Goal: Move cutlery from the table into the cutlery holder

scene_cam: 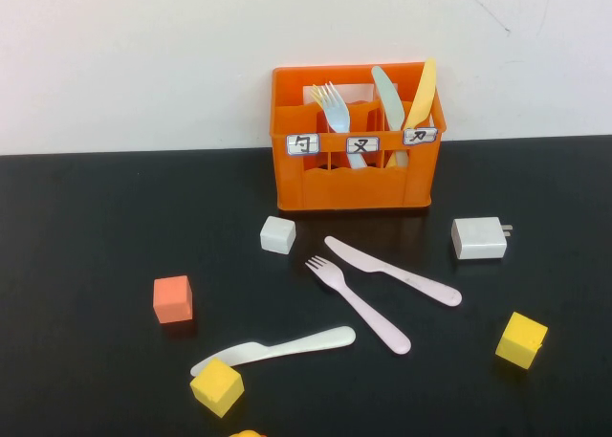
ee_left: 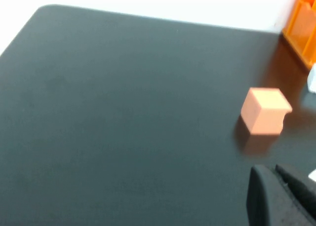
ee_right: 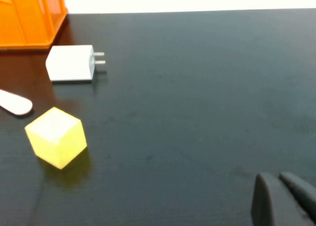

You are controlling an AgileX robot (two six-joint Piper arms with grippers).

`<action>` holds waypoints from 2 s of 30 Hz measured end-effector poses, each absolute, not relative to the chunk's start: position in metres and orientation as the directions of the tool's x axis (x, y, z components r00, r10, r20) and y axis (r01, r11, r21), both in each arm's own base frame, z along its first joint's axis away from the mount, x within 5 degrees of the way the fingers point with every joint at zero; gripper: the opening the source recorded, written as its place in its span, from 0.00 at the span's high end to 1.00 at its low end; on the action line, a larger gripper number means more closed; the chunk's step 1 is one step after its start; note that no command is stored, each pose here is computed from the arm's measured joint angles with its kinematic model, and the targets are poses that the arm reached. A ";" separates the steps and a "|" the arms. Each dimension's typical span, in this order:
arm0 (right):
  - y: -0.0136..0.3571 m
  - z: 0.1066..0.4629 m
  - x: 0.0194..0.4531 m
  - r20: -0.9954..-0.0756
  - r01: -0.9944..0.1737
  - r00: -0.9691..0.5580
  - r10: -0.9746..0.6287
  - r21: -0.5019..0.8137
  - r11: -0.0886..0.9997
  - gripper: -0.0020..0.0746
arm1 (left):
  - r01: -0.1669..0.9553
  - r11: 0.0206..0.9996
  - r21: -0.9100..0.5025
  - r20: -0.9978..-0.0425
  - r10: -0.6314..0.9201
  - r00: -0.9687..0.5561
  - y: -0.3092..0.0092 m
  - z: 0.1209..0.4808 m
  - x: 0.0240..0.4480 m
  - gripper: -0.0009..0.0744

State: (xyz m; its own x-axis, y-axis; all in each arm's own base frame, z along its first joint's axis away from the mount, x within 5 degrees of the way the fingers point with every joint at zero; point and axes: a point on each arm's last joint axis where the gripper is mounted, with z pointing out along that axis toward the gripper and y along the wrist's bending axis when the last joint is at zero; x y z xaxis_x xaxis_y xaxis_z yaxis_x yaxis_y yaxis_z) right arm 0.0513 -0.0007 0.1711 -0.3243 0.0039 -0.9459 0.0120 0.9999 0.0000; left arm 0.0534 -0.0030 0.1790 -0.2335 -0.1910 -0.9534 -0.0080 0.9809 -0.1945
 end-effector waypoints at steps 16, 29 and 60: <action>-0.001 0.207 0.056 -0.993 0.015 0.103 -0.053 -0.052 0.999 0.97 | 0.059 0.980 -0.191 -0.925 -0.200 0.323 0.001 0.229 0.051 0.99; 0.000 0.223 0.053 -0.961 0.023 0.272 -0.059 -0.054 0.998 0.97 | 0.073 0.980 -0.185 -0.872 -0.198 0.448 0.002 0.241 0.046 0.99; -0.004 0.280 0.031 -0.981 0.065 0.054 -0.185 -0.181 0.981 0.97 | 0.072 0.914 -0.399 -0.916 -0.394 -0.077 -0.008 0.306 0.056 0.99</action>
State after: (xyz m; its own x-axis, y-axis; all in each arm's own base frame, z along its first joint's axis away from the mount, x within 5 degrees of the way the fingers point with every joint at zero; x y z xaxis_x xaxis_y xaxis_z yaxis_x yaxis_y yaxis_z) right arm 0.0314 -0.0044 0.2797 0.0537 -0.1849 -0.9813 0.0654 0.9813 -0.1813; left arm 0.0563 -0.0084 0.3064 -0.0767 -0.3940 -0.9159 0.0721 0.9140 -0.3993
